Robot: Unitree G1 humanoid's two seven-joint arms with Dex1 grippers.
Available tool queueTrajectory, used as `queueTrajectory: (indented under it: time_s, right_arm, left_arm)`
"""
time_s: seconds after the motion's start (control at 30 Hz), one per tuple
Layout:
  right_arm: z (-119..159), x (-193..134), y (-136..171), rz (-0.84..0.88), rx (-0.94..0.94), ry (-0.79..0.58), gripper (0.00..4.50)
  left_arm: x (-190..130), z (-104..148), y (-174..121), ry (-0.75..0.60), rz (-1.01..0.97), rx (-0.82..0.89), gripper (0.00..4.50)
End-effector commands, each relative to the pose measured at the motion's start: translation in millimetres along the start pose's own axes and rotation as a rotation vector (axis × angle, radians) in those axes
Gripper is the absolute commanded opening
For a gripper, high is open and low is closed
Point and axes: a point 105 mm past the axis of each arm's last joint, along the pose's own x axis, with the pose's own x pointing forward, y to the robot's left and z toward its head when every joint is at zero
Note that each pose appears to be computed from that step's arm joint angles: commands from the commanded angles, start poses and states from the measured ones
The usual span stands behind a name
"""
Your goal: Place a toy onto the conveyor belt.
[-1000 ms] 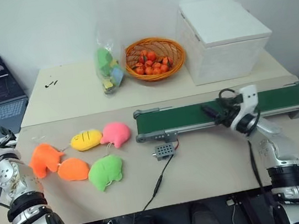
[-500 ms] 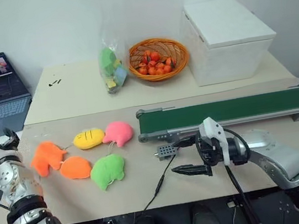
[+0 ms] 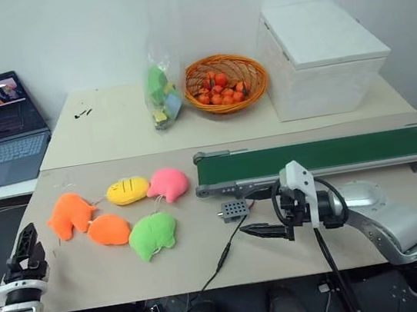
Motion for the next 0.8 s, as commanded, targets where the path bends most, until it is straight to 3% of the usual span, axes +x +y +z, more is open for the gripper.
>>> queueTrajectory:
  time_s: [0.03,0.27,0.57,0.67,0.8]
  right_arm:
    - [11,-7,-2,-0.018,-0.025,-0.047,4.5]
    - [20,-12,-4,-0.044,-0.025,-0.09,4.5]
    - [24,-14,1,-0.055,-0.024,-0.113,4.5]
    - [28,-13,1,-0.055,-0.035,-0.123,4.5]
    - [34,-14,0,-0.057,-0.041,-0.143,4.5]
  left_arm:
    - [-2,-7,14,-0.001,0.05,-0.058,4.46]
    - [23,-12,29,-0.021,0.13,-0.063,4.46]
    - [57,26,27,-0.091,0.175,0.015,4.46]
    - [70,22,17,-0.045,0.138,0.042,4.46]
    - [86,-6,9,0.075,0.095,0.083,4.46]
